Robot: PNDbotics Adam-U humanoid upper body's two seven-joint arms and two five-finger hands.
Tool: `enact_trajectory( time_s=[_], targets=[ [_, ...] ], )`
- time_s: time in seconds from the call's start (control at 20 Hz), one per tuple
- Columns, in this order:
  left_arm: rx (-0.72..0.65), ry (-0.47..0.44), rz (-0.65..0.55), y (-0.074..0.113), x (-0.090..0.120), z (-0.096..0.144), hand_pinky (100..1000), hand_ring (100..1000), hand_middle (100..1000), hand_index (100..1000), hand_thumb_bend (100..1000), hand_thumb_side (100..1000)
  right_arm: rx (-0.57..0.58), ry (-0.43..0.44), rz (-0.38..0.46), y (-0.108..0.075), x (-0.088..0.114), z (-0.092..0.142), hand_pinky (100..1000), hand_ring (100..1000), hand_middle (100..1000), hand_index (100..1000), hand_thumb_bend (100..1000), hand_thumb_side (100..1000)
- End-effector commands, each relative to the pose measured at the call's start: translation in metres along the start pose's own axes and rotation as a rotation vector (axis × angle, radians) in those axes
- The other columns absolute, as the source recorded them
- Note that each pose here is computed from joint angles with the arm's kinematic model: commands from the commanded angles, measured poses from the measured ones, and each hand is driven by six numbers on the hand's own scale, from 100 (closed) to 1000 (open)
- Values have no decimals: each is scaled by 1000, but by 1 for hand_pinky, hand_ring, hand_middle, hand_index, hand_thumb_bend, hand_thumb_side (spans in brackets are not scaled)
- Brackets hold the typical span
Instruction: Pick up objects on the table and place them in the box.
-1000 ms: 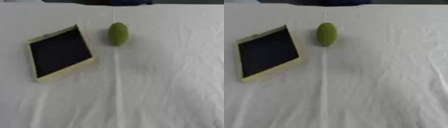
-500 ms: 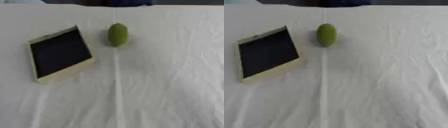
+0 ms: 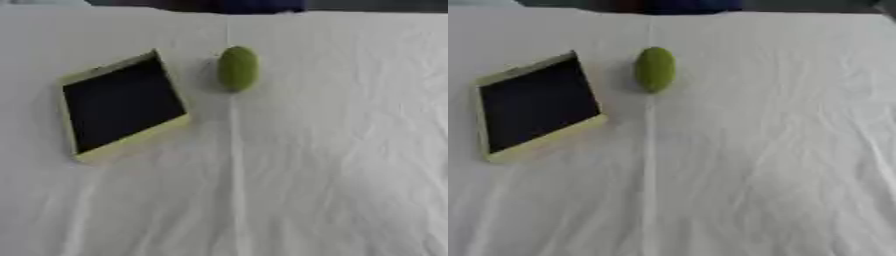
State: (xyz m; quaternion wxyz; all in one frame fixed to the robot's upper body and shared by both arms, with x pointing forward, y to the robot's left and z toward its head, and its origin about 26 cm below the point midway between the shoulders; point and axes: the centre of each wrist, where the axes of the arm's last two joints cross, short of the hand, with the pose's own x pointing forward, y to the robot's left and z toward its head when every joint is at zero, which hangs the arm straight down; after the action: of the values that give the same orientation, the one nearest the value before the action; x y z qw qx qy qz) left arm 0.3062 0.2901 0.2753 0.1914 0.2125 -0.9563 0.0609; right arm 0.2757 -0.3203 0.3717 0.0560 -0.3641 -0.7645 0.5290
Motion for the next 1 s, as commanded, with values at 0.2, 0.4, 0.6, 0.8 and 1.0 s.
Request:
enact_trajectory(
  time_s=[0.2,0.4,0.6,0.8,1.0],
  targets=[
    [-25,-35,0,1,7,-7,772,740,617,741,206,577,254,-131,146,-7,10,-15,833,886,882,918,458,331],
    [-31,-35,3,0,7,-7,771,740,617,740,205,578,354,-183,143,-5,14,-24,841,893,885,925,472,278],
    [-34,-33,5,0,7,-7,771,740,617,740,204,578,390,-213,118,-7,19,-34,846,897,888,931,478,222],
    [-35,-30,5,0,7,-7,771,740,617,740,202,581,414,-226,79,-8,25,-46,848,898,888,934,462,200],
    [-38,-27,7,-1,7,-6,771,741,618,740,201,581,417,-222,29,-7,28,-60,850,898,887,936,447,170]
  ],
)
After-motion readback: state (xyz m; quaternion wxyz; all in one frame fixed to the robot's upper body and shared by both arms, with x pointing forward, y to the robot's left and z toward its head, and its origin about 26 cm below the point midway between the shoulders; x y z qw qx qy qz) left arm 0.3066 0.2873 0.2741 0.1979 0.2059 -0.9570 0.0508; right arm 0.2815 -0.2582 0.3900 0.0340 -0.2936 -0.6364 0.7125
